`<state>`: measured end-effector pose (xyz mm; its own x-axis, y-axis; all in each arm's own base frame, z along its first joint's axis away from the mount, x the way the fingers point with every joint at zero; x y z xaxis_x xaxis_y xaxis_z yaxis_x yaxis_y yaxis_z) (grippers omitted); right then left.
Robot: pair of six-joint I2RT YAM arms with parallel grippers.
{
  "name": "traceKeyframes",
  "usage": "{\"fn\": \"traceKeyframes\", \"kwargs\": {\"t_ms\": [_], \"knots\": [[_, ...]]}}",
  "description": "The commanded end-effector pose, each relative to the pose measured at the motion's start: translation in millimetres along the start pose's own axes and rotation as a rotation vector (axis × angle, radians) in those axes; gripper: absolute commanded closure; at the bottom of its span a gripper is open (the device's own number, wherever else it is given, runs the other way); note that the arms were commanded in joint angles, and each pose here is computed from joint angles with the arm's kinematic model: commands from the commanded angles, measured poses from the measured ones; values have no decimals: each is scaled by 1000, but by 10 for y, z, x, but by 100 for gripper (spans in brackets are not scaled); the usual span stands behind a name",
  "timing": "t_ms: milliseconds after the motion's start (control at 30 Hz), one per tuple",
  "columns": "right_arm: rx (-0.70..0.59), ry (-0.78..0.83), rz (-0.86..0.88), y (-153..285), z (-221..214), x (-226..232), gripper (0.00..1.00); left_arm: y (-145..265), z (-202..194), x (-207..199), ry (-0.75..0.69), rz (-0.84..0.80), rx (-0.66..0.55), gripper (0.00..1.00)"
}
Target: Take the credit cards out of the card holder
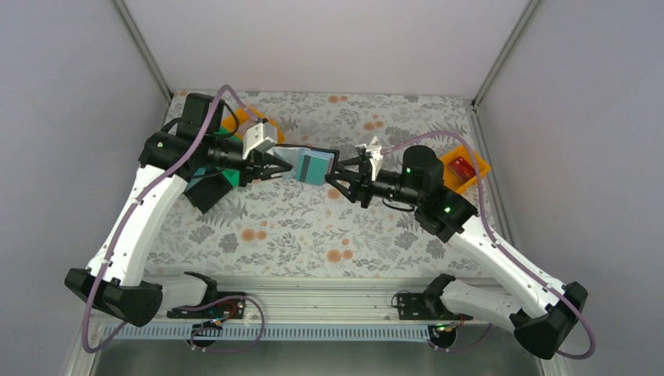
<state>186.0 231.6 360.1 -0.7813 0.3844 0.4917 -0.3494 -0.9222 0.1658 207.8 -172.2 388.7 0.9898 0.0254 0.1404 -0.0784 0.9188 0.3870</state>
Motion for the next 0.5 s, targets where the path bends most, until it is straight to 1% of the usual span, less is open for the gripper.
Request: {"fn": "traceKeyframes", "kwargs": {"t_ms": [0, 267, 400, 467], "knots": [[-27, 45, -8, 56, 122, 47, 57, 43, 79, -78, -48, -24, -47, 97], [-14, 72, -68, 99, 121, -2, 50, 47, 73, -92, -52, -24, -44, 98], [-4, 50, -16, 36, 131, 31, 48, 37, 65, -72, -40, -22, -46, 98], [0, 42, 15, -6, 136, 45, 45, 32, 59, -68, -35, -21, -46, 97]]}}
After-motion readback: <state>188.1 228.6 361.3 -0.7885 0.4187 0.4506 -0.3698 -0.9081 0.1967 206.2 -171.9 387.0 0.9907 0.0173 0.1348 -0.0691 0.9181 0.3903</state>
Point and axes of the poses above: each gripper's point midway between its finger pads, its own y axis back along the fingers, its own x axis along the line the jaws close on, z = x × y, the point moved 6 cm from there along y, back along the fingers, and after that the axes turned 14 degrees about -y, right-handed, at the moved point
